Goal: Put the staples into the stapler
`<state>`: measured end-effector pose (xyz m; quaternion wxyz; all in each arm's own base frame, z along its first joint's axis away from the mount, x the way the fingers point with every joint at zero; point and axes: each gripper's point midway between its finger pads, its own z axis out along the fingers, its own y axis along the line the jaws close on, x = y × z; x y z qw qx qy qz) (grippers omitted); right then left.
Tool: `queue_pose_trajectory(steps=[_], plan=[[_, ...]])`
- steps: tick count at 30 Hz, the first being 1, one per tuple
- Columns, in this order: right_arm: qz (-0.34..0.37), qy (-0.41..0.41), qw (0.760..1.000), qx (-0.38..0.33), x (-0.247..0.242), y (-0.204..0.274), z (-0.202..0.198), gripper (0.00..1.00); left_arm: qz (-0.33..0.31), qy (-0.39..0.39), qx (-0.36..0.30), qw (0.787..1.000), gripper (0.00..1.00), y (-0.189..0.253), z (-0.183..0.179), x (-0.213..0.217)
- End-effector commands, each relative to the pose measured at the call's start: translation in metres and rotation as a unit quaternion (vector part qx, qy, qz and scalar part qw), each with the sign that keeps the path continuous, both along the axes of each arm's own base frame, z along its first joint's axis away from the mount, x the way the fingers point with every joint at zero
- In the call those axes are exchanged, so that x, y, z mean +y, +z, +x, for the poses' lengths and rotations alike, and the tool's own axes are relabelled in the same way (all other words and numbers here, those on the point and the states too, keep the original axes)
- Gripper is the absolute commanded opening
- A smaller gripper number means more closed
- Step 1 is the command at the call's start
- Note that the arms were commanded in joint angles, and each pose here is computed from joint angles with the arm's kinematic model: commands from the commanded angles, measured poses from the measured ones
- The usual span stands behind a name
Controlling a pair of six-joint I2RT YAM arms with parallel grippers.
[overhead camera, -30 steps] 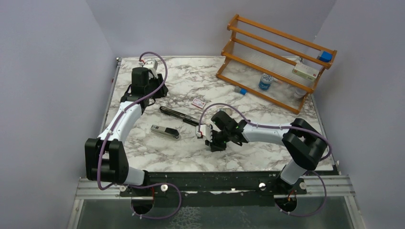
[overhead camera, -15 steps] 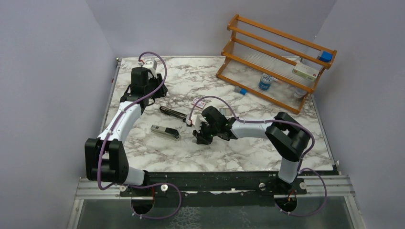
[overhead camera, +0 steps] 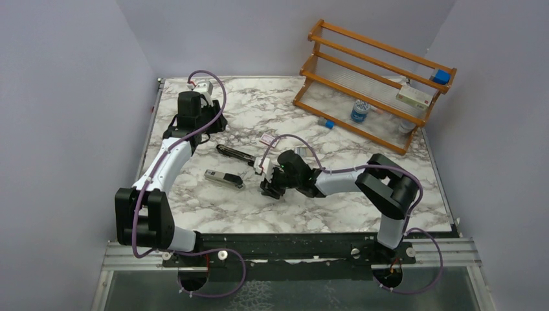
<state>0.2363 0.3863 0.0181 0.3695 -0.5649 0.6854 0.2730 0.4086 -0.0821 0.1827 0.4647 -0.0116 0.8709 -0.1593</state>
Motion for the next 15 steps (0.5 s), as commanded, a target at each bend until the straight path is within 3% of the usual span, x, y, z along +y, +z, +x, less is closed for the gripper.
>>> queue_pose_trajectory(steps=[1, 9, 15], plan=[[-0.093, 0.006, 0.995, 0.026, -0.0471, -0.0556, -0.0247, 0.46, -0.006, 0.001, -0.022, 1.0, 0.41, 0.0125, 0.0034, 0.0013], [-0.083, 0.002, 0.996, 0.019, -0.0522, -0.0588, -0.028, 0.36, -0.007, 0.0, -0.023, 1.0, 0.41, 0.013, 0.0031, 0.001], [-0.077, -0.007, 0.997, 0.008, -0.051, -0.0529, -0.023, 0.19, -0.008, -0.002, -0.024, 1.0, 0.41, 0.0141, 0.0033, 0.0006]])
